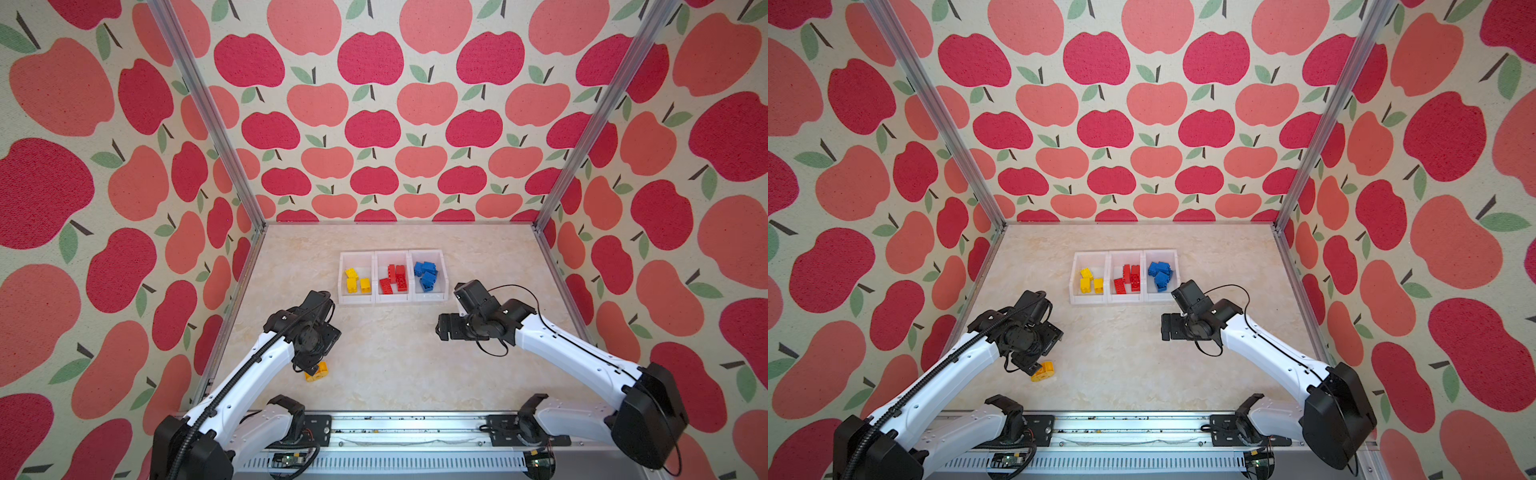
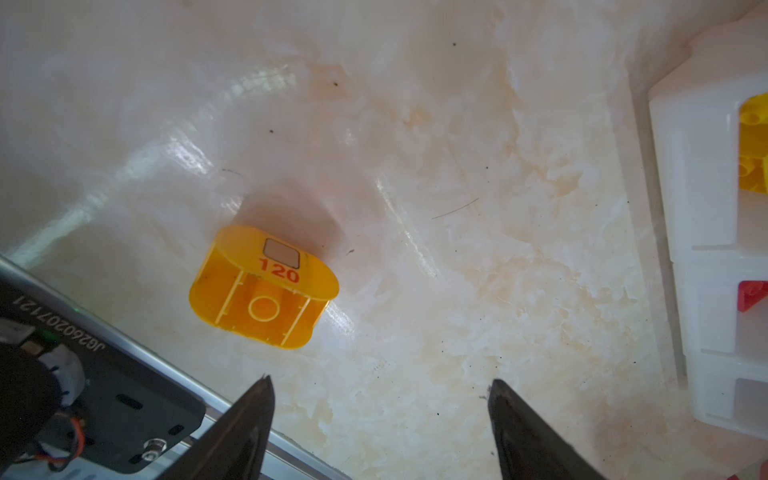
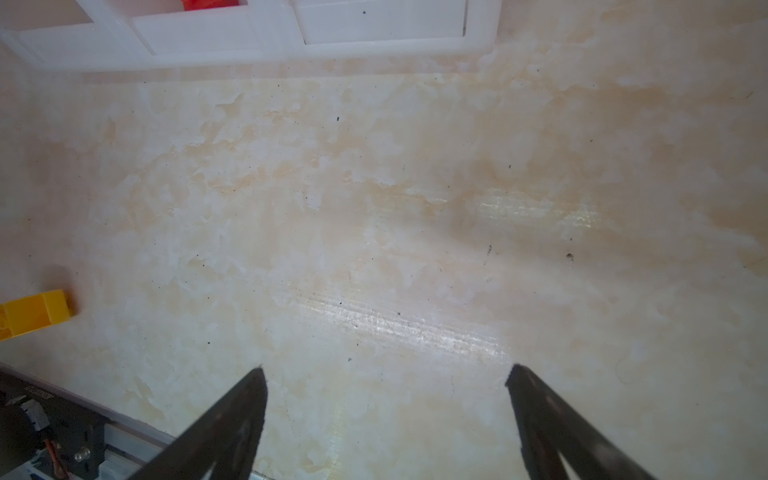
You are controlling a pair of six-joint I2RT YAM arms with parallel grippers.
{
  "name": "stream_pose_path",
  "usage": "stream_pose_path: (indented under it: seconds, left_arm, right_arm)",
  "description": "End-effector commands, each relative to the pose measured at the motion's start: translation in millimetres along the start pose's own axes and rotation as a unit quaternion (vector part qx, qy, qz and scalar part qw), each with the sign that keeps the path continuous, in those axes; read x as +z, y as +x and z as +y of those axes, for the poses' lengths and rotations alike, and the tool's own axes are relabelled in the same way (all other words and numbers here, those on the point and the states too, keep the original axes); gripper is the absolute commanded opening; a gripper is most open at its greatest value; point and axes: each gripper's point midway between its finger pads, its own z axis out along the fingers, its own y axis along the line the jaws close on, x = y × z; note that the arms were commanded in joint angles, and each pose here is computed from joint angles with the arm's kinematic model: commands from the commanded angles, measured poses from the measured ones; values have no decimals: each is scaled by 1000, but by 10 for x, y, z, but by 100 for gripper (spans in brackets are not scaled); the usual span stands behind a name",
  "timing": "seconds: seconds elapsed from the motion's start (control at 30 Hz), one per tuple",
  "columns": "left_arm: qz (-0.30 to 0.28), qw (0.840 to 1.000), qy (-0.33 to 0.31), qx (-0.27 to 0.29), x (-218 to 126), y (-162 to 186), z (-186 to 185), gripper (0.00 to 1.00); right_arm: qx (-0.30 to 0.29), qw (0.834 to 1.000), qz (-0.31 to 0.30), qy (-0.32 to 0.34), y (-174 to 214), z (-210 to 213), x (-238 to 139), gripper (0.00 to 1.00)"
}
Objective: Sort the legos into containers by color
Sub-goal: 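Lower the left gripper onto the yellow brick and close on it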
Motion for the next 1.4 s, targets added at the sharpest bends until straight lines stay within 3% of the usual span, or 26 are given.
stream_pose_path:
  seconds: [0.0, 0.33, 0.57, 1.0, 1.37]
  left_arm:
    - [5, 988, -61, -140, -76, 75, 392, 82]
    - [7, 967, -94, -239, 80, 137, 580, 80]
    - [-4, 959, -95, -267, 197, 59, 507, 81]
    - [-20, 931, -106, -349, 332, 11, 621, 81]
    - [-32, 920, -108, -375, 458, -100, 613, 81]
  right_arm:
    - [-11, 1000, 0, -8, -56, 42, -55, 93]
    - [-12, 1000, 1, -10, -78, 55, -56, 94]
    - [-11, 1000, 4, -8, -61, 45, -57, 94]
    - [-11, 1000, 14, -9, -73, 50, -17, 95]
    - [-13, 1000, 21, -7, -75, 53, -1, 95]
